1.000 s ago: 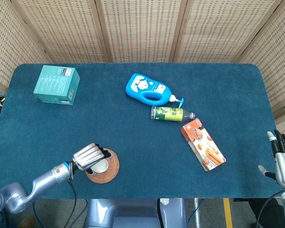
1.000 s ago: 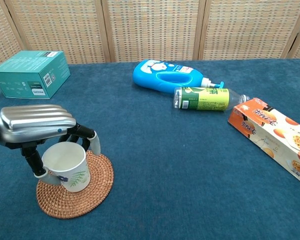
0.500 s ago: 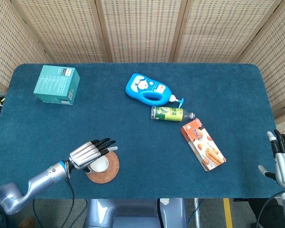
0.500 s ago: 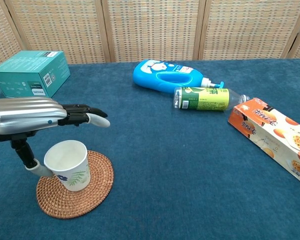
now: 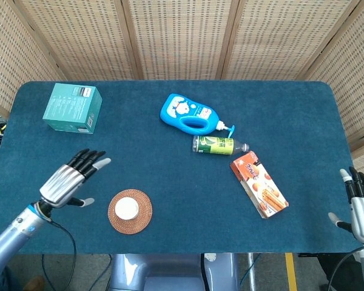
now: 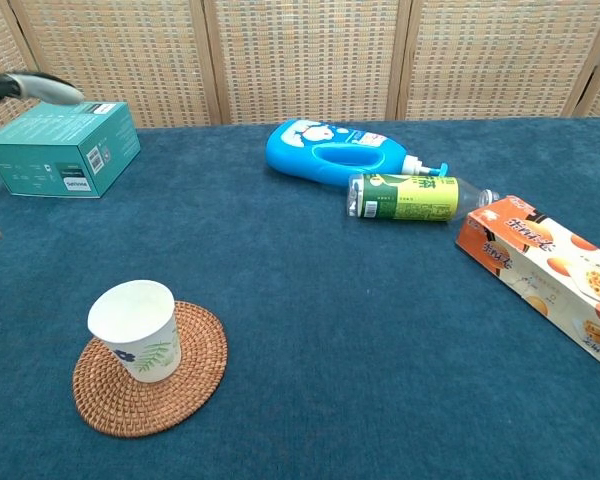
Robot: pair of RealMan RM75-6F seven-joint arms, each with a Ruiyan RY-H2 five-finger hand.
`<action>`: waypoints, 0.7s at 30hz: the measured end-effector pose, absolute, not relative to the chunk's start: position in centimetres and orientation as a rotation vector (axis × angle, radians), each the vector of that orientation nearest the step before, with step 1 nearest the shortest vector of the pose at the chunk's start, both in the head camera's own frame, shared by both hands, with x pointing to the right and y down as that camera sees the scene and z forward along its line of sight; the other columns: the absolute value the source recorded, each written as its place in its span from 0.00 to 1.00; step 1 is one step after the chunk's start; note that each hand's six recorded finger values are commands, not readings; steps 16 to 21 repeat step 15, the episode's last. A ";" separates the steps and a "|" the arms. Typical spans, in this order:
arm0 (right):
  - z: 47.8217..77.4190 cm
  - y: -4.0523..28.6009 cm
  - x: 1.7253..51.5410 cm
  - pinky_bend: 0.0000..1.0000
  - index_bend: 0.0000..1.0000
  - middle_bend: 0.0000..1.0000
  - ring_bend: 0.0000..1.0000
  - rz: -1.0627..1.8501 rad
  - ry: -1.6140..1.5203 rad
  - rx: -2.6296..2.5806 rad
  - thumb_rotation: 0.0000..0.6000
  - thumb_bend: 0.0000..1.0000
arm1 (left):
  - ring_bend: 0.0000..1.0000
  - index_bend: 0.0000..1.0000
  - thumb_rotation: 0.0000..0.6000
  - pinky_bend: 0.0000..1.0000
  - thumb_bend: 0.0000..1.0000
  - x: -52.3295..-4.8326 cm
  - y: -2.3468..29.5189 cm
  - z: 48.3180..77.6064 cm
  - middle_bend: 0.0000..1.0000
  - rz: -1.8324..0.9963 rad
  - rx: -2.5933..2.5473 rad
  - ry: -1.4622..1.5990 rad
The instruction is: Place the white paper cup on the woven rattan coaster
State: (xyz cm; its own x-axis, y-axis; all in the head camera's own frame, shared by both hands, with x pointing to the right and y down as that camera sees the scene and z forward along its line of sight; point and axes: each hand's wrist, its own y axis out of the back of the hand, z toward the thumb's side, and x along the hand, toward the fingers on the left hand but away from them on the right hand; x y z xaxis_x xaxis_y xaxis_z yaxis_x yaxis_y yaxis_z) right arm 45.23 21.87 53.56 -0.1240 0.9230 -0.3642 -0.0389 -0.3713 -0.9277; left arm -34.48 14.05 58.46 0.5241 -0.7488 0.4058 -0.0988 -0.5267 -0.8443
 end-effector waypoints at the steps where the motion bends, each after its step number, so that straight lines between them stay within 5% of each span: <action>1: 53.5 21.9 45.1 0.00 0.04 0.00 0.00 1.598 -1.045 -1.378 1.00 0.00 | 0.00 0.00 1.00 0.00 0.00 -35.5 14.0 58.0 0.00 -1.047 -1.938 0.766; 7: 53.0 22.1 44.7 0.00 0.04 0.00 0.00 1.579 -1.043 -1.382 1.00 0.00 | 0.00 0.00 1.00 0.00 0.00 -40.5 15.9 55.7 0.00 -1.228 -1.745 1.053; 21: 52.5 22.1 44.6 0.00 0.04 0.00 0.00 1.558 -1.054 -1.385 1.00 0.00 | 0.00 0.00 1.00 0.00 0.00 -44.1 19.4 54.4 0.00 -1.500 -1.635 1.103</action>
